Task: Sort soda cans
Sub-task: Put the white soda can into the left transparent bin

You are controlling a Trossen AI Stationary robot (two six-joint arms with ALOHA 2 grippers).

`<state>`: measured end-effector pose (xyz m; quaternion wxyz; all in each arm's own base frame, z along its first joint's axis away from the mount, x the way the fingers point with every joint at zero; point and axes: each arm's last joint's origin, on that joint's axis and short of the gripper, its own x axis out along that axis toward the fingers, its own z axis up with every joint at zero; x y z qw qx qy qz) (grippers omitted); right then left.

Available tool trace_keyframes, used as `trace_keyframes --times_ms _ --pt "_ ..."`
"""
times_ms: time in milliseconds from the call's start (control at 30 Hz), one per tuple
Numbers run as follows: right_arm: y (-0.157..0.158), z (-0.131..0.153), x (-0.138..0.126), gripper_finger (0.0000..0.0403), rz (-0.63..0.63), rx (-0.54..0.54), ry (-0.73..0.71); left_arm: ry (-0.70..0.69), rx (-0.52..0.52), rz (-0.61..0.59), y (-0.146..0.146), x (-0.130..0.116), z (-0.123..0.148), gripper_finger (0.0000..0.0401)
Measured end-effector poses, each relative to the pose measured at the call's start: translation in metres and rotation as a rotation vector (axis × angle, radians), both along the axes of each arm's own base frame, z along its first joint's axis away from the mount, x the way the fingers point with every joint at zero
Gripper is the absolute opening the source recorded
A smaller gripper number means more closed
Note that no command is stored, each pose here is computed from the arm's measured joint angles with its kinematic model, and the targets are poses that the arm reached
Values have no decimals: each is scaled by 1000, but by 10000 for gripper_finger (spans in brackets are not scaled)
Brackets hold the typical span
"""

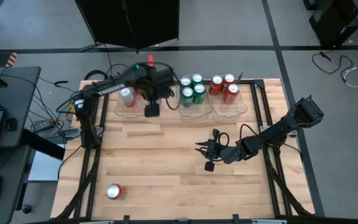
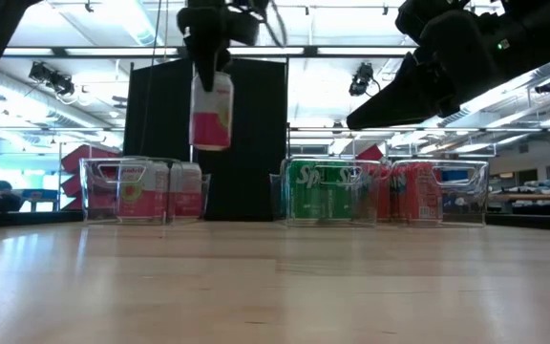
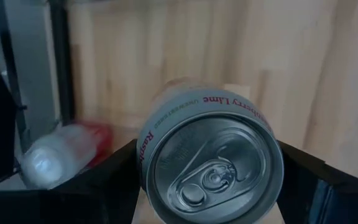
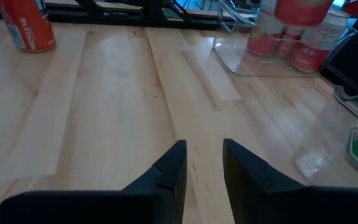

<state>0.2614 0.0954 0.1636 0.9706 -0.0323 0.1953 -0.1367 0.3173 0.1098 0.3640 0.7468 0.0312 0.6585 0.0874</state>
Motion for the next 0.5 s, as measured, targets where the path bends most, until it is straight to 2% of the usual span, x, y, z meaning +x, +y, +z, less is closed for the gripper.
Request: trace_keyframes --times_ms 233,367,500 --pt "4 -1 -2 90 10 17 2 -28 26 64 35 -38 11 287" --pt "7 -1 -3 90 19 26 -1 -7 22 144 53 -57 3 286" --pt "7 -1 -3 90 18 31 -2 -2 4 154 64 -68 -11 286"
